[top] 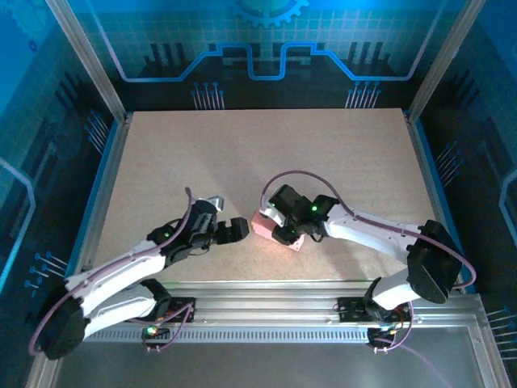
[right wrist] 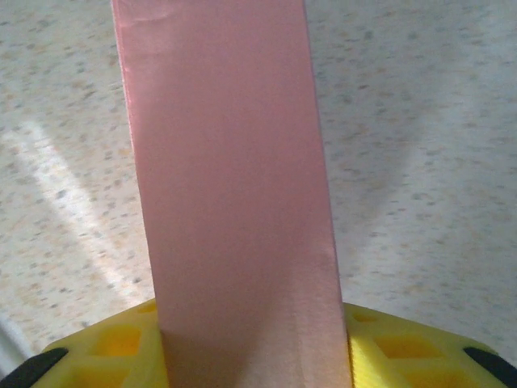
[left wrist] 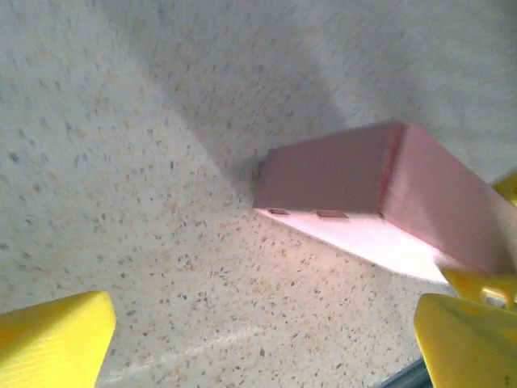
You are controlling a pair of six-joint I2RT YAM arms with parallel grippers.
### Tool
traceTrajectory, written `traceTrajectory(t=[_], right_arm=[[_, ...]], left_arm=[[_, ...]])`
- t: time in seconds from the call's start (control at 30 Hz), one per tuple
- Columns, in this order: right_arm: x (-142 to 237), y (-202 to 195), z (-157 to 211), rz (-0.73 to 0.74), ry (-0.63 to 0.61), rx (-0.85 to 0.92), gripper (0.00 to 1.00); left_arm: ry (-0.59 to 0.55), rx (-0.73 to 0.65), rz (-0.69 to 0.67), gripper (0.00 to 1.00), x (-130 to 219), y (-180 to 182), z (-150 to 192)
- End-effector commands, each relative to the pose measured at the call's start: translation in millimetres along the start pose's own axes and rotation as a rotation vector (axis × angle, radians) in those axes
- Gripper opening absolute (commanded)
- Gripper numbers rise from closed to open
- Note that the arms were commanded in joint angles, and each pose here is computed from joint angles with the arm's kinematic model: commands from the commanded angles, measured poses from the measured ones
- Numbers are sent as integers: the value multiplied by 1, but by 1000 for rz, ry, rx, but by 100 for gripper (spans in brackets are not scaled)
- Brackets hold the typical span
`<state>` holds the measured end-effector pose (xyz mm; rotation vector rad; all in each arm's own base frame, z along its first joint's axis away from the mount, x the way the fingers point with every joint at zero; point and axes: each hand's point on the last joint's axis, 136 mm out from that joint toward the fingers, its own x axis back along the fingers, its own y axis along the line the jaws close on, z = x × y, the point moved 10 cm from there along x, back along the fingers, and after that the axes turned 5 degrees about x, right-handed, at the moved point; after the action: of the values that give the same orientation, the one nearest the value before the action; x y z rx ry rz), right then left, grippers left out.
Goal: Fold the paper box
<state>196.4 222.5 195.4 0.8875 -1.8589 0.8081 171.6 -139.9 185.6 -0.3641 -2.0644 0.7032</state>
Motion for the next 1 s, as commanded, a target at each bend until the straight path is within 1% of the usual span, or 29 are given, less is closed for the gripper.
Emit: traceTrajectory(t=[0.0, 0.1, 0.2, 0.3, 0.37, 0.43, 0.53, 0.57, 0.67, 0.7, 0.73, 0.77, 0.8, 0.87, 0.97], right_arm=[[10, -28, -10, 162, -10, -15, 41], [7, -49, -23, 317, 16, 11, 42], [-9, -69, -39, 476, 77, 50, 42], [-32, -82, -57, 611, 106, 105, 43], [-48, -88, -67, 679, 120, 133, 43], [-62, -89, -74, 711, 122, 151, 43], [-81, -85, -78, 708, 129, 182, 44], [-86, -82, -78, 697, 134, 191, 48], [-82, -71, -80, 610, 111, 195, 75], [-77, -65, -80, 567, 88, 201, 82], [-71, -62, -81, 526, 58, 194, 86], [-64, -59, -79, 461, 19, 179, 93], [-56, -59, -77, 419, -17, 151, 95], [-44, -65, -70, 359, -79, 63, 95], [-29, -89, -48, 277, -156, -184, 94]], left_arm=[[-164, -88, -19, 99, 30, 3, -7], [-245, -86, -64, 99, 45, 16, -8], [-241, -65, -96, 99, 48, 24, -8], [-221, -59, -111, 99, 44, 26, -7], [-213, -55, -114, 99, 40, 26, -8], [-205, -56, -120, 99, 39, 26, -8], [-203, -55, -130, 99, 38, 27, -9], [-204, -54, -132, 99, 39, 27, -10], [-209, -54, -135, 99, 39, 28, -11], [-210, -56, -136, 99, 39, 28, -11], [-212, -58, -138, 99, 39, 28, -12], [-214, -59, -139, 99, 38, 29, -13], [-217, -61, -142, 99, 37, 29, -14], [-223, -65, -136, 99, 34, 29, -17], [-235, -85, -125, 99, 25, 28, -24]])
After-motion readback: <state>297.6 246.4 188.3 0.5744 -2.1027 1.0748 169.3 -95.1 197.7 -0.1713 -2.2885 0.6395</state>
